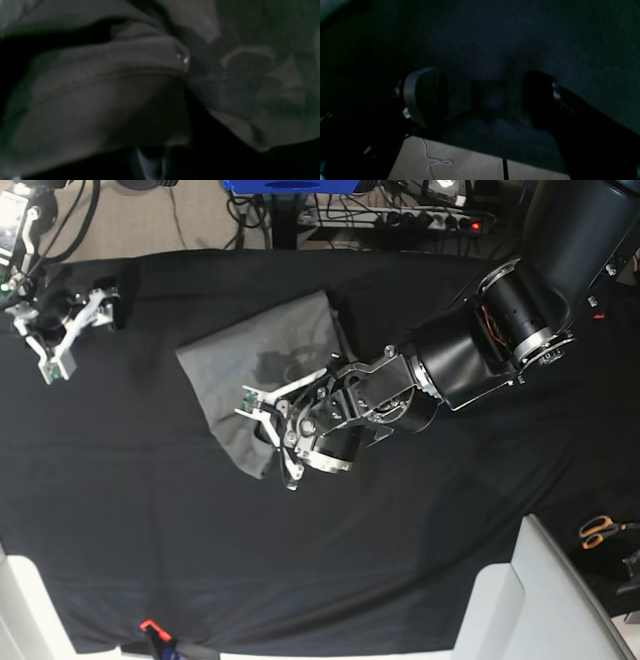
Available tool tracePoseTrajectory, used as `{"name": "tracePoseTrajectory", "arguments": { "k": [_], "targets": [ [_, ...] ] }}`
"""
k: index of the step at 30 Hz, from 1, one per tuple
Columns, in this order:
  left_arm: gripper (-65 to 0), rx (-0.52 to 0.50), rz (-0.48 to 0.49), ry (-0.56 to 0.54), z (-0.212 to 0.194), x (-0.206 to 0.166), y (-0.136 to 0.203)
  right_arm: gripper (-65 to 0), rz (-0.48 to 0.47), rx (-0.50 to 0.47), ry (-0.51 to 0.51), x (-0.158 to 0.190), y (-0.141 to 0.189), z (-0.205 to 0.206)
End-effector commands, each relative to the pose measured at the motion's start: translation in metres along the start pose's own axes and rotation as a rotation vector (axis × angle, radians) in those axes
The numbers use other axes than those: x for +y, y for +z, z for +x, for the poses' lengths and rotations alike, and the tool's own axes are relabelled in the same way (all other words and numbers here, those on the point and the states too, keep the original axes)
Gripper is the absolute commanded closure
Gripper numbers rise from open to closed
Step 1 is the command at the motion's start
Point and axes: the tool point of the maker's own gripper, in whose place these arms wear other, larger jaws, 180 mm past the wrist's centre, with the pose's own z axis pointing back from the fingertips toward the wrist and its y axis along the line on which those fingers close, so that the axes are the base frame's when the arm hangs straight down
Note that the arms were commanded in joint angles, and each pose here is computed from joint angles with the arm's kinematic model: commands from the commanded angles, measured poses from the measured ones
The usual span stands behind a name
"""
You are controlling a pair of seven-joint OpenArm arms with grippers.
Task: Fold the T-shirt properly
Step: 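Grasp the shirt's collar edge with the left gripper and pull it straight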
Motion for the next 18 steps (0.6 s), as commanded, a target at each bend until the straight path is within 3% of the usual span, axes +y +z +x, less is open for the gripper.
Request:
{"name": "tracePoseTrajectory", "arguments": {
  "k": [1,12,18],
  "targets": [
    [0.0,-0.038,0.048,-0.001,0.009,0.021,0.01,-51.5,-0.014,-0.031,0.01,-0.007,0.005,0.01],
    [0.0,-0.13,0.103,-0.05,0.053,0.048,0.025,-51.5,-0.014,-0.033,0.011,-0.007,0.005,0.011],
    [0.0,-0.109,0.087,-0.062,0.056,0.05,0.019,-51.5,-0.015,-0.033,0.01,-0.007,0.005,0.011]
  ]
}}
